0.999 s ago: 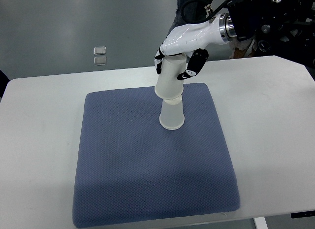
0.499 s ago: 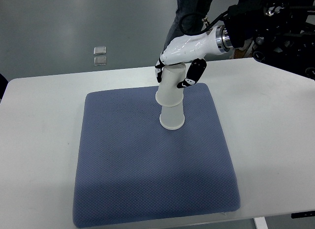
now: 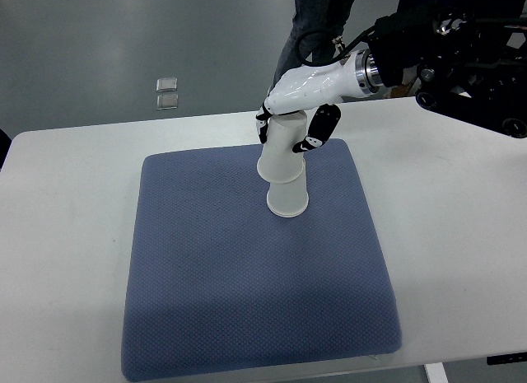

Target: Stack paper cups

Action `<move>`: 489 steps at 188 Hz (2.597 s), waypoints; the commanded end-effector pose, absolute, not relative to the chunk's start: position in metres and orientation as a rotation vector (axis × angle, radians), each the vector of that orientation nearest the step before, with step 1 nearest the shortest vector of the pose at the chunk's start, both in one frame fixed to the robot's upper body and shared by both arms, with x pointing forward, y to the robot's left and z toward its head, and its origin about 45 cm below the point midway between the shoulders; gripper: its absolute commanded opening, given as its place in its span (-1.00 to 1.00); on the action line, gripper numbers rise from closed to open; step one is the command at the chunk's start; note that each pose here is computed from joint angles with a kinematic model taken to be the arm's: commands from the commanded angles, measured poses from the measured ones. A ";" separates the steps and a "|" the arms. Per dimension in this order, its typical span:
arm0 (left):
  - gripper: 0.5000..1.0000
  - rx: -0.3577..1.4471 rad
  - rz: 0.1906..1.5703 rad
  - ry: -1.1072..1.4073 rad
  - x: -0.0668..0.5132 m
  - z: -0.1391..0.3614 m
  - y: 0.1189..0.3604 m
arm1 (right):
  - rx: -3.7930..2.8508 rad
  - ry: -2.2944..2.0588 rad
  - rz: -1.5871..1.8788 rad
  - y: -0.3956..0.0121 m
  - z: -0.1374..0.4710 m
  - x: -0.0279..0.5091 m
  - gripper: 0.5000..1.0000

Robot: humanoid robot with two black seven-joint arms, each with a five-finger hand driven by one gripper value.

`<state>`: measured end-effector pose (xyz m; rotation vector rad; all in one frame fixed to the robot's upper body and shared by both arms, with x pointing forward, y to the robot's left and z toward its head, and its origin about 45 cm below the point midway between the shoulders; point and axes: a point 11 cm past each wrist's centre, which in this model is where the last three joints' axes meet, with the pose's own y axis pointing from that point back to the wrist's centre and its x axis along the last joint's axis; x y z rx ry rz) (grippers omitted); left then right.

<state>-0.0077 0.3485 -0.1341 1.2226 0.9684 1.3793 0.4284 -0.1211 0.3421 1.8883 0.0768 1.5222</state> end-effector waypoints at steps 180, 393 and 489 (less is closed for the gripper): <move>1.00 1.221 1.378 0.970 -0.008 -0.134 0.348 | 1.906 0.070 1.498 -0.122 0.321 0.429 0.30; 1.00 1.222 1.379 0.969 -0.008 -0.134 0.348 | 2.131 -0.888 1.088 -0.246 0.369 0.515 0.64; 1.00 1.222 1.379 0.969 -0.008 -0.134 0.348 | 2.438 -1.770 0.206 -0.270 0.308 0.521 0.64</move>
